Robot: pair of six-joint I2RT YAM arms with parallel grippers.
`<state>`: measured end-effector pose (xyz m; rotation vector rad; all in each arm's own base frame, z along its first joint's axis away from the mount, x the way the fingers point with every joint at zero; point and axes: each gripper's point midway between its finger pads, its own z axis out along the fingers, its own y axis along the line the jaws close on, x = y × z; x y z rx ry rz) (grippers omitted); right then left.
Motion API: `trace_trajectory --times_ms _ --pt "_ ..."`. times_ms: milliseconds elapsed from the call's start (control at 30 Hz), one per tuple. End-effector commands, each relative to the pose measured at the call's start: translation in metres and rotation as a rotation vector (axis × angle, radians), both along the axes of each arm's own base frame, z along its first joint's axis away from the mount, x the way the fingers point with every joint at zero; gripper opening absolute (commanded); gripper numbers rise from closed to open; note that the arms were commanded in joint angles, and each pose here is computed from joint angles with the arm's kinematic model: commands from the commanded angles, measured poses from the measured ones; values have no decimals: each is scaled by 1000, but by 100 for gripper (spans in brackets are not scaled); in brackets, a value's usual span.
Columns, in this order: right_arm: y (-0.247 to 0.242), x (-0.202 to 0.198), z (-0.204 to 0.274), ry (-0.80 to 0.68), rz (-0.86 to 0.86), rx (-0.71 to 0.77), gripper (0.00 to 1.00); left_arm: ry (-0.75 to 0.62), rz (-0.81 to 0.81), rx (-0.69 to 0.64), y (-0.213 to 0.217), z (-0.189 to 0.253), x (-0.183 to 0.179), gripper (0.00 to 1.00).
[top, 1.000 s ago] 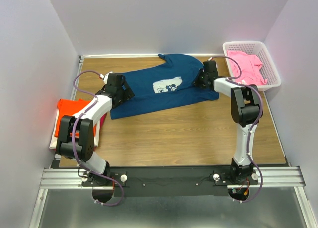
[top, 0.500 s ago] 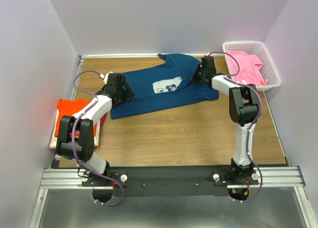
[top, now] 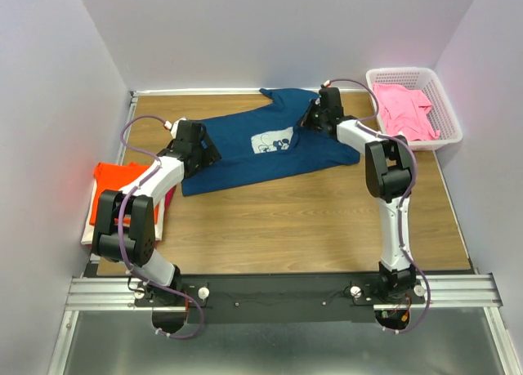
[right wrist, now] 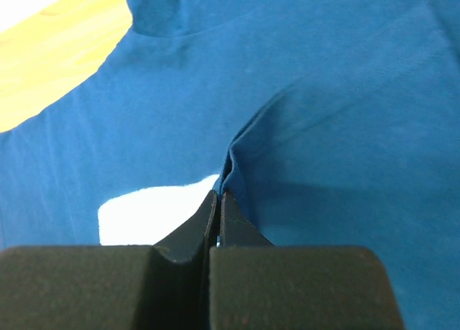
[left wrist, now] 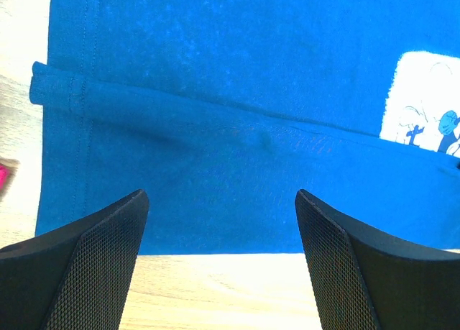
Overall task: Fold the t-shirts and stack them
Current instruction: Fold the tshirt
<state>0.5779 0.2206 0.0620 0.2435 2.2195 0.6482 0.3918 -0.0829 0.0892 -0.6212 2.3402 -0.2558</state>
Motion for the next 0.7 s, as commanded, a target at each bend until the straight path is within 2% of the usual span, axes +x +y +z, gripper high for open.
trace_trajectory --times_ms 0,400,467,533,600,633,667 --pt "22 7 1 -37 60 28 4 -40 -6 15 2 19 5 90" --pt "46 24 0 -49 84 97 6 -30 -13 12 0 15 4 90" --pt "49 24 0 -44 92 108 18 -23 -14 10 0 12 3 90" --pt "50 24 2 -49 97 111 39 -23 -10 5 0 11 3 90" --pt "48 21 5 -53 101 102 48 -18 -11 3 -1 9 1 90" --pt "47 21 19 -74 99 102 57 -18 -10 -1 -1 8 1 90" --pt "43 21 25 -88 89 87 62 -17 -6 -3 -1 8 1 90"
